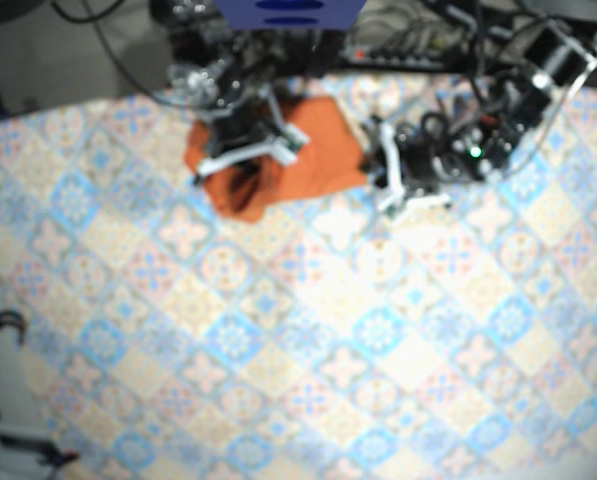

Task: Fold the T-shirt properly
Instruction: 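Lay the folded end over the strip's middle with the right gripper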

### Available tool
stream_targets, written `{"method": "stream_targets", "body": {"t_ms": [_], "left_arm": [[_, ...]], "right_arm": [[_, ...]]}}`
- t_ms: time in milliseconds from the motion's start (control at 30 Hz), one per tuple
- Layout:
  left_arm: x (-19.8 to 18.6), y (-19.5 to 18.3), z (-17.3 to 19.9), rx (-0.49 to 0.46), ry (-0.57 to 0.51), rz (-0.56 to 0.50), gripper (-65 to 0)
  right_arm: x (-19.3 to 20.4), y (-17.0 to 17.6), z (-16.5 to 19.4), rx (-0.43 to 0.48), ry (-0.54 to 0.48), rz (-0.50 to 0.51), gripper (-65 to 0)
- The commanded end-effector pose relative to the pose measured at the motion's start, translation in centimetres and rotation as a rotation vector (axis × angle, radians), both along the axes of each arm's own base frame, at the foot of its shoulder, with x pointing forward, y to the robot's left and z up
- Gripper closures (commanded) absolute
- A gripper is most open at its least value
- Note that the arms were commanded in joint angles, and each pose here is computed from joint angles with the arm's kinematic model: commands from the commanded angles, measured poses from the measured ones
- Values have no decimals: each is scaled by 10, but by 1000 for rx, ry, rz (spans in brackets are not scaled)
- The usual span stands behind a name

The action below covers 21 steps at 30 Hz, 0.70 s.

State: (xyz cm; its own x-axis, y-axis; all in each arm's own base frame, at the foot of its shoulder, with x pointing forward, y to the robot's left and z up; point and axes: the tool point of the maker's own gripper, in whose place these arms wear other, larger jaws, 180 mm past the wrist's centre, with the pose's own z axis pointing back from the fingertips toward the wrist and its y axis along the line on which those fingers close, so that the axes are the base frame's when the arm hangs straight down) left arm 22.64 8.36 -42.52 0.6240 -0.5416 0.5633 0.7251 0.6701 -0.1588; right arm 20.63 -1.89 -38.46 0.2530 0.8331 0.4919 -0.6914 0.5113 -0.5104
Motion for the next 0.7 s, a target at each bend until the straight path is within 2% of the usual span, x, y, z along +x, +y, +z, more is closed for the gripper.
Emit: {"method": "stream_targets", "body": {"t_ms": [0, 333, 500, 667], "left_arm": [[8, 1, 9, -12, -31, 2, -208], [8, 3, 8, -9, -31, 2, -208], [8, 3, 8, -9, -31, 2, -208], [8, 9, 0, 5, -11, 20, -208]], "right_arm": [[8, 2, 13, 22, -49, -3, -14], [8, 30, 25, 59, -94, 74, -13], [3, 52, 32, 5, -138, 167, -13], [-2, 69, 38, 22, -159, 224, -13]]}}
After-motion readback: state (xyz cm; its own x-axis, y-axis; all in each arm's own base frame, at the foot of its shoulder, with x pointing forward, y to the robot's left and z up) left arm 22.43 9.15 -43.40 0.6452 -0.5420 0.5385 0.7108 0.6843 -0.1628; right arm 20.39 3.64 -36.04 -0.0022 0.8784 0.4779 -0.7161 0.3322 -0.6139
